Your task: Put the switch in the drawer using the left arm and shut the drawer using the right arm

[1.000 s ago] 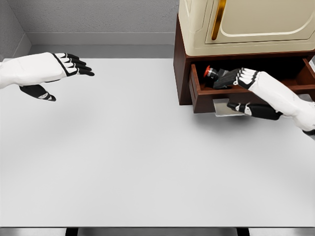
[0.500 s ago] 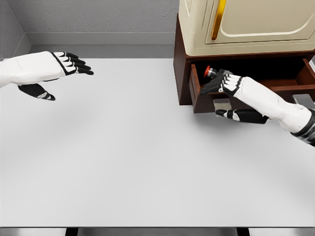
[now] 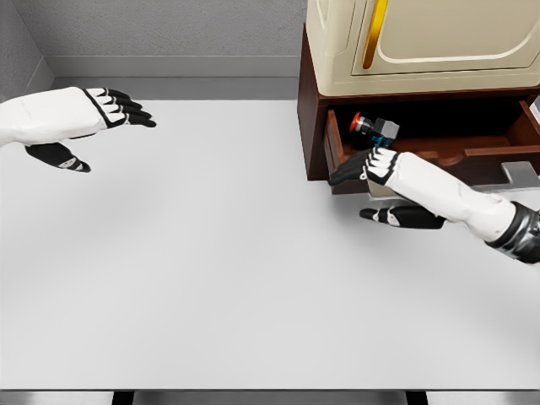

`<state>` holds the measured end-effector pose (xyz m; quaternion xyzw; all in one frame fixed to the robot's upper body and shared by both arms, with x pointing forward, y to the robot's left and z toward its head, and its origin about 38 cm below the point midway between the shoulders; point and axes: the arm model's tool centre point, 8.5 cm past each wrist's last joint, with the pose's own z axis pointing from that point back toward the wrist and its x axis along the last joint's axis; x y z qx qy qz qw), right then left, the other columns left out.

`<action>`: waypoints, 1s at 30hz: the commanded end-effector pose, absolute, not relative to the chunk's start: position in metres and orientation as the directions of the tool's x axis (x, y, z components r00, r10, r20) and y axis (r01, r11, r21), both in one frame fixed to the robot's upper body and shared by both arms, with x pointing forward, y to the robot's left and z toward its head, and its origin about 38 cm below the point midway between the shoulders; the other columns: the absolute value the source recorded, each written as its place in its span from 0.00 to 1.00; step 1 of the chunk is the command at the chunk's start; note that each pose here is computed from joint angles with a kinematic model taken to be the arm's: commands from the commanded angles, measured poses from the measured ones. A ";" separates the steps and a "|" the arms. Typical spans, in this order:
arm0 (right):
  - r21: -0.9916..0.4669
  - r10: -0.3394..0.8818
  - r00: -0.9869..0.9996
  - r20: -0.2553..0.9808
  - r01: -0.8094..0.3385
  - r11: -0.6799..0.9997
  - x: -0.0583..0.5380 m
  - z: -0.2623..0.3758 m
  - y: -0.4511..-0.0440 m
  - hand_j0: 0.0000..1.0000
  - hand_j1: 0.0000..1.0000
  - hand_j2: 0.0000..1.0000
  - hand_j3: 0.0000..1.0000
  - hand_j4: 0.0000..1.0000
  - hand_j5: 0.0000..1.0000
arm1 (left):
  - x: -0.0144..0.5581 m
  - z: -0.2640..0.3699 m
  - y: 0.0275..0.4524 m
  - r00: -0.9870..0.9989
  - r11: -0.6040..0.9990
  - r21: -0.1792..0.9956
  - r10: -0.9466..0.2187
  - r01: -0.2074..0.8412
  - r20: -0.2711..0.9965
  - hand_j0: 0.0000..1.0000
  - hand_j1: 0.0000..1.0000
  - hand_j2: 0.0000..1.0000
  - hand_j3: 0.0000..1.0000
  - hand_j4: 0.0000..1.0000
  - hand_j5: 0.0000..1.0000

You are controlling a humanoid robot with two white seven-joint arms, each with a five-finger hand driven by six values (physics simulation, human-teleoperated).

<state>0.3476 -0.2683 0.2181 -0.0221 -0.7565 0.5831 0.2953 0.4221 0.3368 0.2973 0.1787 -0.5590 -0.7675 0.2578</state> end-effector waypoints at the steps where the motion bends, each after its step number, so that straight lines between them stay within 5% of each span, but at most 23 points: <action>1: -0.892 0.373 -0.822 0.432 -0.326 0.313 0.346 0.214 -0.266 0.78 0.78 0.78 0.78 0.78 0.78 | 0.422 0.299 0.338 -0.800 -0.233 0.952 -0.599 0.199 0.021 1.00 1.00 1.00 1.00 1.00 1.00; 30: -0.882 0.339 -0.825 0.452 -0.355 0.310 0.345 0.210 -0.254 0.80 0.80 0.80 0.80 0.80 0.80 | 0.419 0.302 0.344 -0.794 -0.232 0.951 -0.608 0.204 0.022 1.00 1.00 1.00 1.00 1.00 1.00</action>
